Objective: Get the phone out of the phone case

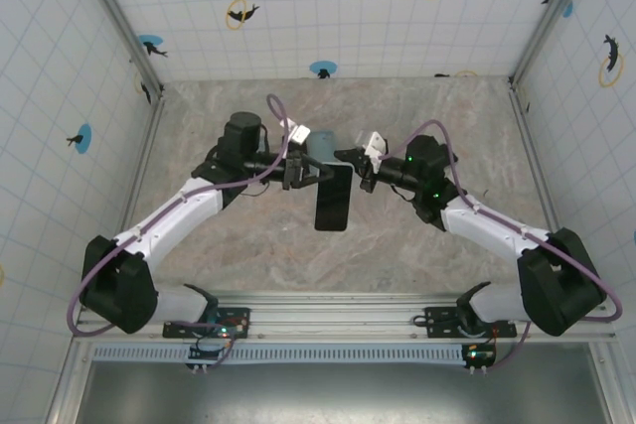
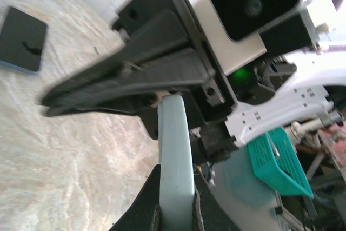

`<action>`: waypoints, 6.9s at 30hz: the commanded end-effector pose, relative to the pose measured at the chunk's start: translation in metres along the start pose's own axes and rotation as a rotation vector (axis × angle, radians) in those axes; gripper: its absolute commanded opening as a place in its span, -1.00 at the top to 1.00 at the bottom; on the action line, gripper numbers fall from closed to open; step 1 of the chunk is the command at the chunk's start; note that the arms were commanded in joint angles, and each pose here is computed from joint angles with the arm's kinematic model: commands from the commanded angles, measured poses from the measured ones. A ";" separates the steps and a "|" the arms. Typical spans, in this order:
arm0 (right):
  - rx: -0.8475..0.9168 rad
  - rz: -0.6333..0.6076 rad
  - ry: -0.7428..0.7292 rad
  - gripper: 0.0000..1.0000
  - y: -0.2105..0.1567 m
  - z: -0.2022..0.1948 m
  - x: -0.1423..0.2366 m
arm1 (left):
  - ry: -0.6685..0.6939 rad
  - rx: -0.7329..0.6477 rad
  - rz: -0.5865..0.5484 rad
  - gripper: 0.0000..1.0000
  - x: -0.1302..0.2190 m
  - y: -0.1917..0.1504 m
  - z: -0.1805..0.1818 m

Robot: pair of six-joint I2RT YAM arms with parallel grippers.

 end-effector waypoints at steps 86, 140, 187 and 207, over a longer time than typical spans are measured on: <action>-1.384 -0.487 0.066 1.00 -0.014 0.007 0.009 | 0.193 0.559 -0.662 0.08 0.029 0.011 0.062; -1.190 -0.426 -0.343 1.00 -0.025 0.003 0.003 | -0.108 0.738 -0.731 -0.03 -0.065 -0.064 0.021; -1.170 -0.435 -0.321 1.00 -0.028 0.012 0.011 | -0.158 0.705 -0.817 0.09 -0.052 -0.039 0.025; -1.329 -0.574 -0.244 1.00 -0.030 0.012 0.018 | -0.090 0.661 -0.825 0.09 -0.050 -0.028 0.026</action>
Point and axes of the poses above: each hand's point on the last joint's axis, 136 mm out from that joint toward the fingers, its own x axis back along the fingers, its own z axis along the line the jaws close on, y = z × x, the point moved 10 cm from there along x, back along the fingers, and after that the axes turned 3 degrees about x, right-handed, at the moved point
